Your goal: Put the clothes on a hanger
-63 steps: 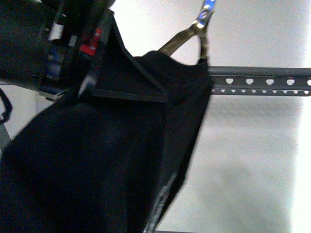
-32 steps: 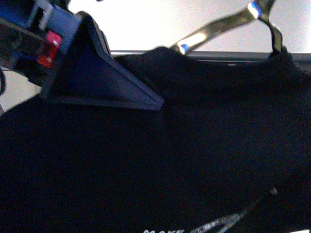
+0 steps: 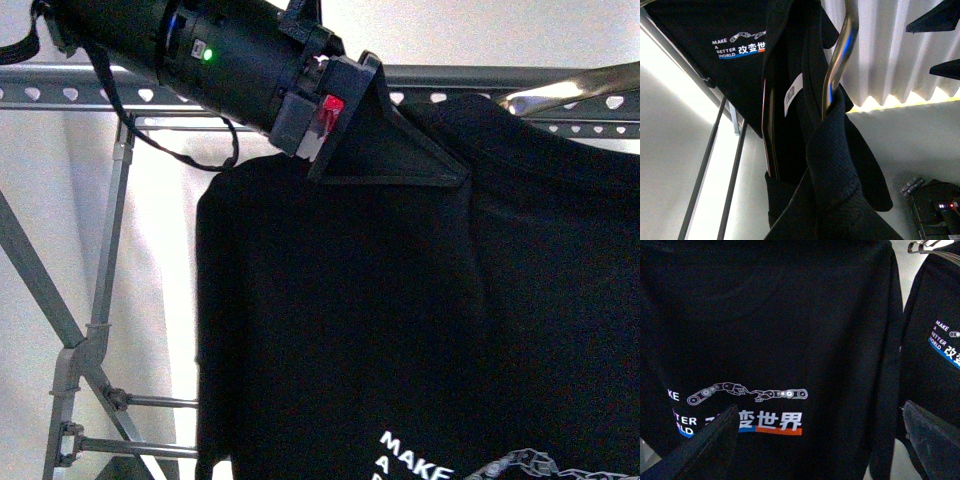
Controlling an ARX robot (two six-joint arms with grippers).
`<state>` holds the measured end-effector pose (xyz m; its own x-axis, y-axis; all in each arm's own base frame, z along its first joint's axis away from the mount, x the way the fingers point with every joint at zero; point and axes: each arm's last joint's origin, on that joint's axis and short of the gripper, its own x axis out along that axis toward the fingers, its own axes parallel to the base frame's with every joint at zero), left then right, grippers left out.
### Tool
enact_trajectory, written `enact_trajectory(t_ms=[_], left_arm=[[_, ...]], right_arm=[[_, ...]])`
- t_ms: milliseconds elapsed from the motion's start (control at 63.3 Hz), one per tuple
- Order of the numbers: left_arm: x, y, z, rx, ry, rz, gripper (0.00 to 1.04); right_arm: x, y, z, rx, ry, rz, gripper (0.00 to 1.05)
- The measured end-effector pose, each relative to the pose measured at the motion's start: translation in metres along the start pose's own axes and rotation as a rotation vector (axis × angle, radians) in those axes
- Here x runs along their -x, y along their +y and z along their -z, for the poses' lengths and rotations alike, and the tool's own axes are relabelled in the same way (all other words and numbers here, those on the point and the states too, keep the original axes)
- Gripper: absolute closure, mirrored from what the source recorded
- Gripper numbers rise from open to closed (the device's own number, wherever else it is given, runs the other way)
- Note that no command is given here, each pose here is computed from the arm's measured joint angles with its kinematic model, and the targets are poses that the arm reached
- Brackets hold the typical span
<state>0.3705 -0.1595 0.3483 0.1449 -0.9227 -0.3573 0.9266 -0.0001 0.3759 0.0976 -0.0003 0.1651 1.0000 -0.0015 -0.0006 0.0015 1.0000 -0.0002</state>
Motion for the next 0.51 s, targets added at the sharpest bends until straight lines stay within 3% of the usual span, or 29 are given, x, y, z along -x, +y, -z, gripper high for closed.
enact_trajectory(t_ms=[411, 443, 506], left_arm=[[0.000, -0.001, 0.006, -0.002, -0.028, 0.007, 1.01], [0.001, -0.002, 0.007, 0.004, -0.025, 0.010, 1.01], [0.001, -0.003, 0.009, 0.013, -0.019, 0.013, 1.01]], right_arm=[[0.000, 0.000, 0.000, 0.000, 0.000, 0.000, 0.07], [0.000, 0.000, 0.001, 0.005, 0.011, -0.026, 0.07], [-0.002, -0.003, -0.002, 0.028, 0.113, -0.221, 0.07]])
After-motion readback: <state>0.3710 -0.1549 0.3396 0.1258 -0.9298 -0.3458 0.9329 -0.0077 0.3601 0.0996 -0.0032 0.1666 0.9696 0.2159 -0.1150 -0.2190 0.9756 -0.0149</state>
